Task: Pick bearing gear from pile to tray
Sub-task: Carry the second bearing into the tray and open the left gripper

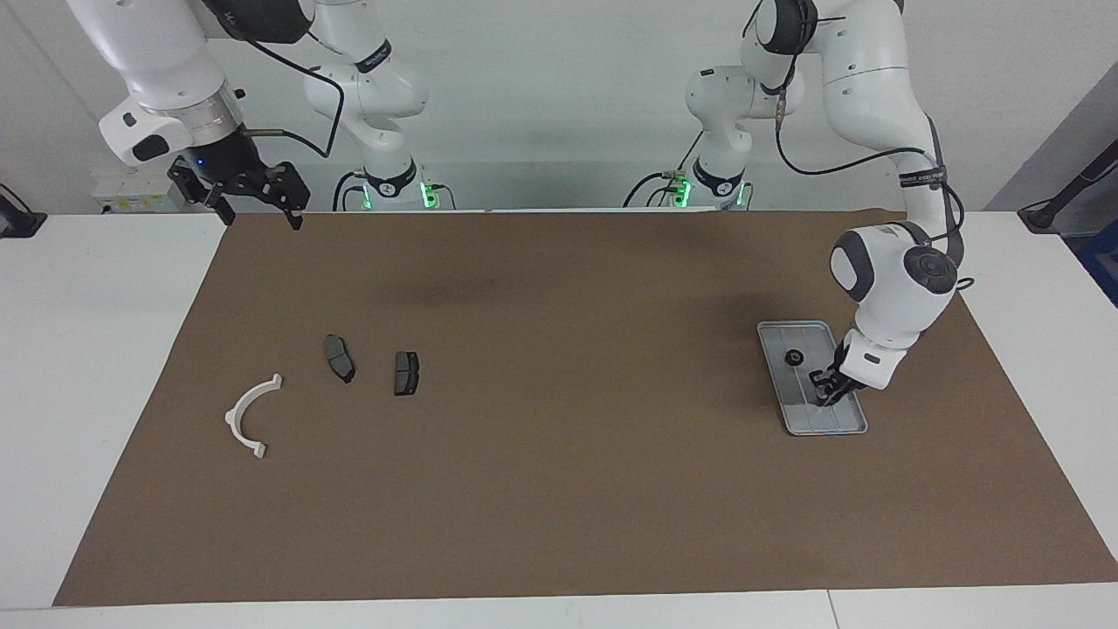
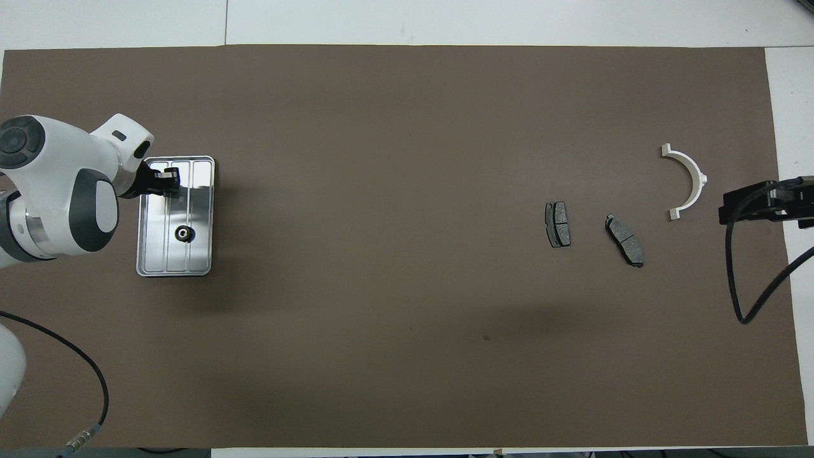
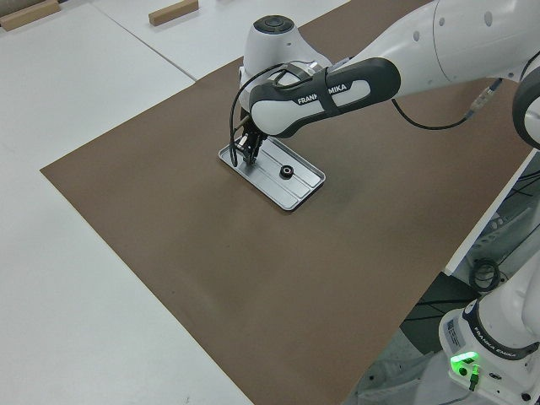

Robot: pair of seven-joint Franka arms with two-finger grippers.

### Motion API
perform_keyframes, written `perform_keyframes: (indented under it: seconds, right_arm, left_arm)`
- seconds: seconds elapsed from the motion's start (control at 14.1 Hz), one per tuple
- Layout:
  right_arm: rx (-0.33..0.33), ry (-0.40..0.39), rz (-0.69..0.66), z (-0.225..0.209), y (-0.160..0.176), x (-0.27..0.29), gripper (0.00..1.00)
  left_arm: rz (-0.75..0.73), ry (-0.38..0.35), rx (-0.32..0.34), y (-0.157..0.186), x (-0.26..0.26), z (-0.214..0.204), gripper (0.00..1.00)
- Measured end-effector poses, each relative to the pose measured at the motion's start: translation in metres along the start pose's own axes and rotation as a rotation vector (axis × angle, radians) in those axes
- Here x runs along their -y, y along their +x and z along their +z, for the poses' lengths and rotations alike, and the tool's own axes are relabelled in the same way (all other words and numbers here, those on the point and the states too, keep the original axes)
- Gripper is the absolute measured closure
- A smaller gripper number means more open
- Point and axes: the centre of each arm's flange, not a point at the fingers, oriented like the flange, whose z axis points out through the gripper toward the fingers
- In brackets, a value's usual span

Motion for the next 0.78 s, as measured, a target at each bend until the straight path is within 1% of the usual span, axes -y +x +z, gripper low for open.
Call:
perform_keyframes:
  seconds: [0.14,0.21,0.5,0.57,0.64,0.71,0.78]
  right_arm:
    - [0.000,0.001,0.000,0.000,0.000,0.000,0.00]
    - [0.000,0.001,0.000,0.000,0.000,0.000,0.00]
    - [0.001,0.001,0.000,0.000,0.000,0.000,0.00]
    - [0.001,0.001,0.000,0.000,0.000,0.000,0.00]
    - [0.001,0.001,0.000,0.000,0.000,0.000,0.00]
    - [0.001,0.001,0.000,0.000,0.000,0.000,0.00]
    - [0.001,0.001,0.000,0.000,0.000,0.000,0.00]
  left_arm:
    - [0.001,0.000,0.002,0.000,0.000,0.001,0.75]
    - [0.002,0.000,0.004,-0.001,0.000,0.002,0.69]
    - [0.006,0.001,0.005,-0.001,0.000,0.003,0.30]
    - [0.005,0.001,0.004,-0.001,0.001,0.002,0.17]
    - [0.003,0.001,0.001,0.000,0.002,0.000,0.06]
    - [0.001,0.000,-0.003,0.002,0.004,-0.006,0.00]
    - [-0.001,-0.001,-0.001,0.004,0.005,-0.015,0.00]
